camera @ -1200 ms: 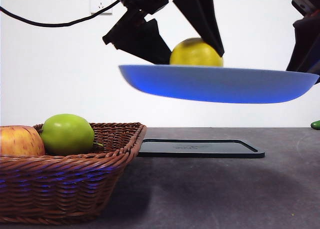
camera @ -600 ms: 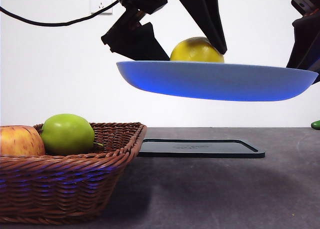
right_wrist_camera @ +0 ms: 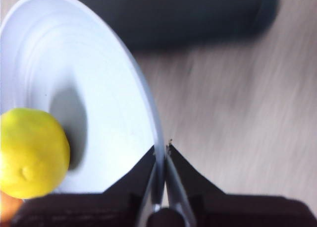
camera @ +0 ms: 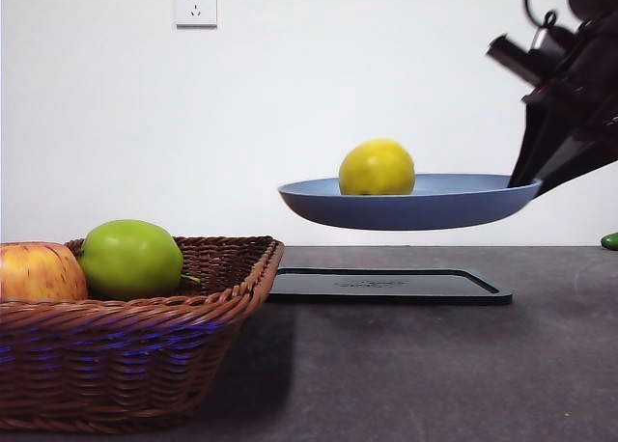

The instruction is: Take the lemon from the basket,put the lemon in the plate,hand out the plate

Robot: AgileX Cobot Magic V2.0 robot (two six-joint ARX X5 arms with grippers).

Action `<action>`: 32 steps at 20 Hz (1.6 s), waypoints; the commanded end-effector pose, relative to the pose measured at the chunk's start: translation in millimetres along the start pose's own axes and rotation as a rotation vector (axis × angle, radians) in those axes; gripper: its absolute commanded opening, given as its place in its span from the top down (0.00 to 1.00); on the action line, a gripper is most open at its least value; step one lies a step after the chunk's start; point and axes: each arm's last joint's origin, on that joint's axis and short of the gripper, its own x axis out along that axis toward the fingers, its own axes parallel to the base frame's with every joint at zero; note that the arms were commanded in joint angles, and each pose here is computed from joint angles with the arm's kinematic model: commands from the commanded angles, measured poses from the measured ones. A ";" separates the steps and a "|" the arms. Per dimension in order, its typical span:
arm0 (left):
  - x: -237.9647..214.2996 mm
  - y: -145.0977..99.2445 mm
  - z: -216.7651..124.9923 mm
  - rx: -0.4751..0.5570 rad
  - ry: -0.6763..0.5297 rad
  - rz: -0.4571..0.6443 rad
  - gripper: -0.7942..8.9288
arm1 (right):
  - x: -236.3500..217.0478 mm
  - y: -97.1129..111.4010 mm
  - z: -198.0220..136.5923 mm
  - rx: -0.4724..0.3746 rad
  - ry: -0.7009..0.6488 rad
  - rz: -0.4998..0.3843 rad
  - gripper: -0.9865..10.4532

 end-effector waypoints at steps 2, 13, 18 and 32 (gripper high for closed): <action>-19.5 -4.6 -2.2 0.027 -0.017 -0.012 0.53 | 13.0 -2.8 50.4 0.005 -0.032 0.009 0.91; -26.0 -4.8 -5.0 0.023 -0.018 -0.007 0.53 | 88.3 -39.6 117.2 0.107 -0.008 -0.002 0.91; -25.3 -4.9 -4.1 0.024 -0.024 -0.008 0.53 | 103.2 -50.4 112.8 0.133 0.040 -0.027 0.91; -23.2 -1.2 1.5 0.120 -0.085 0.125 0.68 | 34.7 -34.7 109.4 0.046 0.014 -0.029 0.73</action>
